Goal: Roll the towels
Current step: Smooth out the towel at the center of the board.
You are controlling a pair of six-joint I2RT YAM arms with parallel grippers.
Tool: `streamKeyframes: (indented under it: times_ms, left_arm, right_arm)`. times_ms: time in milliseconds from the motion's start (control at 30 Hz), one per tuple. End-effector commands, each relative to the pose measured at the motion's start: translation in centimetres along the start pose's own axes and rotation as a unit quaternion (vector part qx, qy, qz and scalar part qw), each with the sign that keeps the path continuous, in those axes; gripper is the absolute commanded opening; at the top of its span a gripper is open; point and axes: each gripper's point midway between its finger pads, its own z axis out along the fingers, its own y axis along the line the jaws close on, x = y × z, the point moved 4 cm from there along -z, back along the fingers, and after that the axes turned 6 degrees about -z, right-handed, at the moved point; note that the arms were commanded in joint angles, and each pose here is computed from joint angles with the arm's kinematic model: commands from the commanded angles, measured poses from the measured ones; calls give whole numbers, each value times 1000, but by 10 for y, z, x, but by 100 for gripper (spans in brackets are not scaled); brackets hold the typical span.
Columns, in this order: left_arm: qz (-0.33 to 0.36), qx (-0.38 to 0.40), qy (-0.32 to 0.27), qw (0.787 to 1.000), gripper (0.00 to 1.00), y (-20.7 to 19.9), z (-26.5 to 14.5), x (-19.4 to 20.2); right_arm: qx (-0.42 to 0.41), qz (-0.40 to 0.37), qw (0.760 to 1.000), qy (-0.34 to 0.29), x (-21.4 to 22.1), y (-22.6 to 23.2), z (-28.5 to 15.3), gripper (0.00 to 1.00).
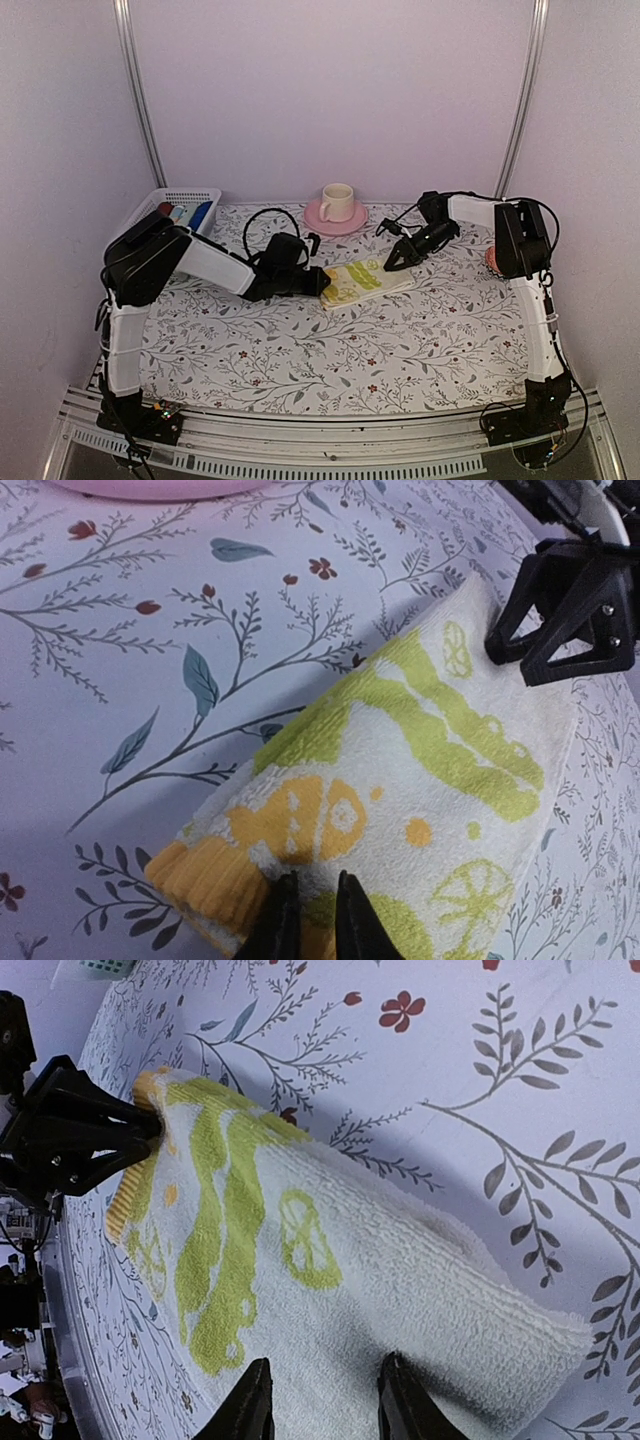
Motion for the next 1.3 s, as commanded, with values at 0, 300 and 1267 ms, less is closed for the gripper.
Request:
streamKeyframes:
  times_ms: [0, 300, 1267]
  left_arm:
    - [8, 25, -24, 999, 22, -12, -20, -24]
    - [21, 58, -43, 997, 29, -34, -20, -50]
    - [10, -32, 4, 999, 26, 18, 14, -17]
  right_arm:
    - [-11, -17, 1000, -14, -12, 15, -17, 37]
    - [-3, -87, 992, -88, -61, 43, -56, 38]
    - [24, 24, 998, -59, -30, -24, -13, 40]
